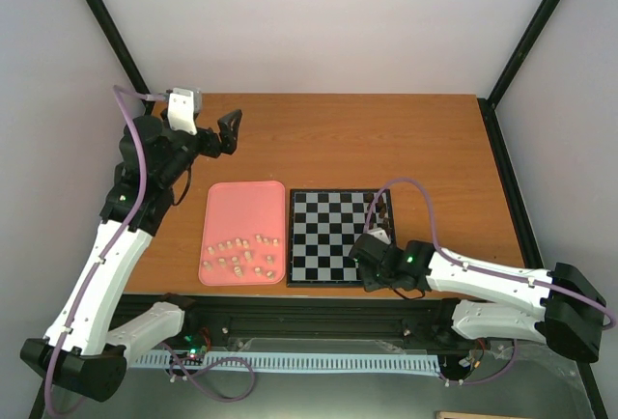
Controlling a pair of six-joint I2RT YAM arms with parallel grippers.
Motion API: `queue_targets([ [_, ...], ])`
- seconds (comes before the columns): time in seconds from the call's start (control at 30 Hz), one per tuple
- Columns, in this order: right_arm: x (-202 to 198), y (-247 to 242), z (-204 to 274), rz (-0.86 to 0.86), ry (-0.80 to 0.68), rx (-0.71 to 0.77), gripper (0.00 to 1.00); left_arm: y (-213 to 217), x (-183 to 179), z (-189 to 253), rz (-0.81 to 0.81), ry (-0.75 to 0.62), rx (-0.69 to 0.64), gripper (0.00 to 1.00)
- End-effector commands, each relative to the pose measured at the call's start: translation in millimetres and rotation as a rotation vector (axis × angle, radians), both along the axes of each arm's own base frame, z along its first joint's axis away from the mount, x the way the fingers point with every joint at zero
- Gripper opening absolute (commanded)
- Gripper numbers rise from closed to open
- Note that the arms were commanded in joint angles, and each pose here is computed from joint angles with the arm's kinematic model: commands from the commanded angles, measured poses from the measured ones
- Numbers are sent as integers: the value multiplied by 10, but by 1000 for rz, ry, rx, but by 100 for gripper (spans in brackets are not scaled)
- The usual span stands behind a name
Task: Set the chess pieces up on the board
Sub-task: Place the chess piece on the chessboard.
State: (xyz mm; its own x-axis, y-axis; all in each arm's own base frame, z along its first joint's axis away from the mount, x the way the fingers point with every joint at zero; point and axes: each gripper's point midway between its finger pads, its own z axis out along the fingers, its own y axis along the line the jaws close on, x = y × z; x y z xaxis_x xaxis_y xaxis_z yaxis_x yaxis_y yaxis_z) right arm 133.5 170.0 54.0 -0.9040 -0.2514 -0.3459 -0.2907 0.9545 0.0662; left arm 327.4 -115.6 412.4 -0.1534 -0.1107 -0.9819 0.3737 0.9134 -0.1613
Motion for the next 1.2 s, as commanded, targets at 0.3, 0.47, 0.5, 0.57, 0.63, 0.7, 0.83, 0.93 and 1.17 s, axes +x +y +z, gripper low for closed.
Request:
queue_targets([
  [0.3,148,-81,-16,-49,-46,16,5,-32,30,121,-10,-41,3,100],
  [0.47,153,-95,-41,-58,-53,21,6,-33,21,128,-11,-43,1,100],
  [0.5,149,-106,-52,-60,-52,17,7,-33,17,133,-12,-44,1,100],
  [0.57,145,-115,-59,-63,-52,17,7,-32,18,130,-12,-44,1,100],
  [0.63,144,-117,-64,-65,-52,18,7,-39,18,132,-15,-44,1,100],
  [0.7,141,-116,-68,-66,-49,18,8,-38,21,127,-15,-42,2,100],
  [0.83,132,-112,-93,-62,-39,10,11,-40,18,132,-16,-43,1,100],
  [0.93,129,-102,-85,-58,-35,11,14,-42,17,132,-17,-44,1,100],
  [1.17,137,-90,23,-59,-43,25,19,-44,15,132,-19,-44,3,100],
])
